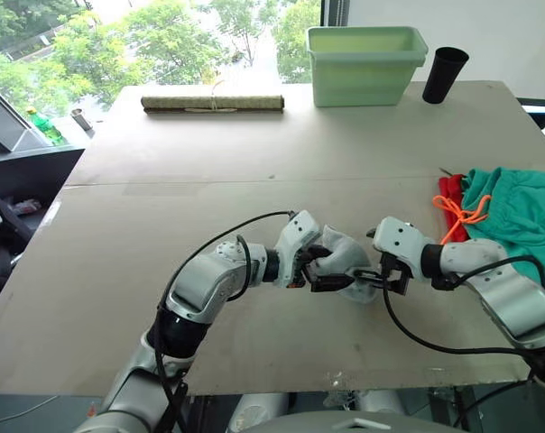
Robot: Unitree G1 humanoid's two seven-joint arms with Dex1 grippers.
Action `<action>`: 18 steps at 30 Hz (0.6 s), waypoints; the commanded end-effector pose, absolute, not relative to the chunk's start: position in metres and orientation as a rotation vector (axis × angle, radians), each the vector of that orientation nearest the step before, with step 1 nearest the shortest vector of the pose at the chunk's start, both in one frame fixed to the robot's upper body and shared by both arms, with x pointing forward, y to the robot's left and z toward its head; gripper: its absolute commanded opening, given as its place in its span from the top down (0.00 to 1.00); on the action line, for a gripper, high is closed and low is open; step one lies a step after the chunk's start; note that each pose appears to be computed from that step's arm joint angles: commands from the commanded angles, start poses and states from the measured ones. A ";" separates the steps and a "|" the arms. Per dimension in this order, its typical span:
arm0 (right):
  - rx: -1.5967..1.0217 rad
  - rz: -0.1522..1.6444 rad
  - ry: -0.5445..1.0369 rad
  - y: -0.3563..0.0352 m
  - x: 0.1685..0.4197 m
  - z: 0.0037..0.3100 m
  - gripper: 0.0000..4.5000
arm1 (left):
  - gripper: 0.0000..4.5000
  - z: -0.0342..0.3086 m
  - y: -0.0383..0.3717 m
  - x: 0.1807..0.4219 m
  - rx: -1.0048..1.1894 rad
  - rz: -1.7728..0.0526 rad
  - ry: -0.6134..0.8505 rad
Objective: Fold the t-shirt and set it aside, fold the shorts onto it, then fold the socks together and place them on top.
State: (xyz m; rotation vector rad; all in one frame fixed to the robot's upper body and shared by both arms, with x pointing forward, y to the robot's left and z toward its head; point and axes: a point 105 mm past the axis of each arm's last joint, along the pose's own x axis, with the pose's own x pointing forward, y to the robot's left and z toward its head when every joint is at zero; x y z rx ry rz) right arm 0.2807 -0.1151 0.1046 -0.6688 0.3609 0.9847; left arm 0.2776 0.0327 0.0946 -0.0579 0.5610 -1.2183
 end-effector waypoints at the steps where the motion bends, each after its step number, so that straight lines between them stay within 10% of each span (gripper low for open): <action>1: -0.679 0.971 0.331 -0.116 0.277 0.112 0.01 | 0.00 0.090 0.038 0.277 -0.102 -1.202 0.627; 3: -0.676 0.966 0.332 -0.116 0.276 0.111 0.01 | 0.00 0.082 0.040 0.275 -0.048 -1.198 0.641; 13: -0.602 0.974 0.296 -0.119 0.269 0.131 0.00 | 1.00 0.066 0.031 0.267 0.060 -1.247 0.629; 18: -0.681 1.038 0.190 -0.116 0.267 0.163 0.00 | 1.00 0.095 0.030 0.271 0.135 -1.345 0.402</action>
